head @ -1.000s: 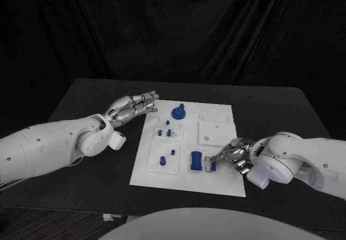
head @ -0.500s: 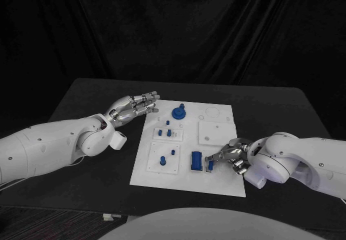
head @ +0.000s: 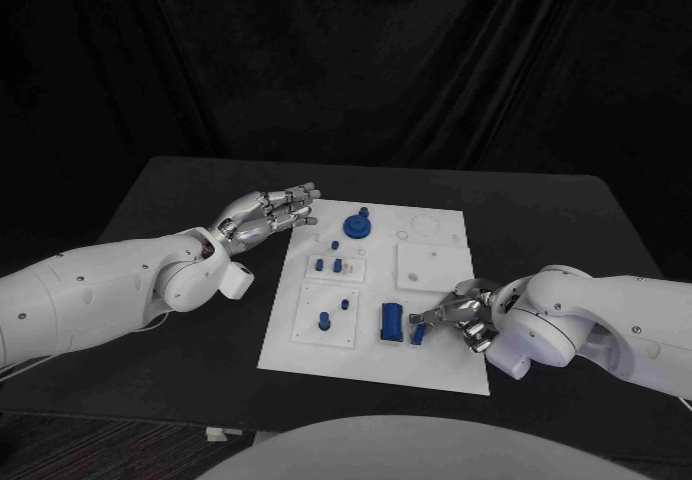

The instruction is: Assemble the parts on the task board

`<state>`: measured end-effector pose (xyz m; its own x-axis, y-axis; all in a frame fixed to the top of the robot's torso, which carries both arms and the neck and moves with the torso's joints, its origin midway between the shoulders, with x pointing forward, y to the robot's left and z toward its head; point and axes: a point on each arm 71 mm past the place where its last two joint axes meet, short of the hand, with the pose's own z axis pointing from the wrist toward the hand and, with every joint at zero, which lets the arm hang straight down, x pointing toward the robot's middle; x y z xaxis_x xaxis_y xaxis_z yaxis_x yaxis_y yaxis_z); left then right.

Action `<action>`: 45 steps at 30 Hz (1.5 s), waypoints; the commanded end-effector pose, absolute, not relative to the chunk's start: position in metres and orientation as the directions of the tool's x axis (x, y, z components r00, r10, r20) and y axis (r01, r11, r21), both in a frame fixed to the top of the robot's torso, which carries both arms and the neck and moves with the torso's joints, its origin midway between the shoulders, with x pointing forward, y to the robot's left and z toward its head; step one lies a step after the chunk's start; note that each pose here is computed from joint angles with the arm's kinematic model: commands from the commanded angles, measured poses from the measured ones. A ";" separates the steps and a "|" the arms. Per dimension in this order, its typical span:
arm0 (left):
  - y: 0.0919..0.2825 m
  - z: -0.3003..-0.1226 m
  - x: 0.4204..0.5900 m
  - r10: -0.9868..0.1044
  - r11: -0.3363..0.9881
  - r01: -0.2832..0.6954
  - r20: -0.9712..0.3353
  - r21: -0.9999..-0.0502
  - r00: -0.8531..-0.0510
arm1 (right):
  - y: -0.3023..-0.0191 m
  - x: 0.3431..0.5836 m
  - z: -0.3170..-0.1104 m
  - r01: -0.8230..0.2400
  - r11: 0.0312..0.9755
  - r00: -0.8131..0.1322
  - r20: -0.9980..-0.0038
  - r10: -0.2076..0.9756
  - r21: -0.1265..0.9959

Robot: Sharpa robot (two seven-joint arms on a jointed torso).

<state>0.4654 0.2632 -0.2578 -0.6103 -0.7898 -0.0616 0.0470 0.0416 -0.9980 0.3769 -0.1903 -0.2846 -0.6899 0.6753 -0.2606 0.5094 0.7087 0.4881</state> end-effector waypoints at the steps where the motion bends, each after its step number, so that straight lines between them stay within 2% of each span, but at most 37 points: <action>1: 0.261 -0.257 0.465 -0.784 0.023 0.046 -0.047 -0.999 -0.618 | -0.189 0.373 -0.288 0.509 0.727 -0.720 -0.235 0.653 0.461; 13: 0.262 -0.258 0.465 -0.784 0.024 0.043 -0.046 -0.999 -0.619 | -0.188 0.373 -0.288 0.483 0.741 -0.738 -0.239 0.631 0.467; 45: 0.263 -0.260 0.465 -0.782 0.030 0.030 -0.042 -0.999 -0.621 | -0.197 0.372 -0.281 0.474 0.706 -0.687 -0.281 0.670 0.526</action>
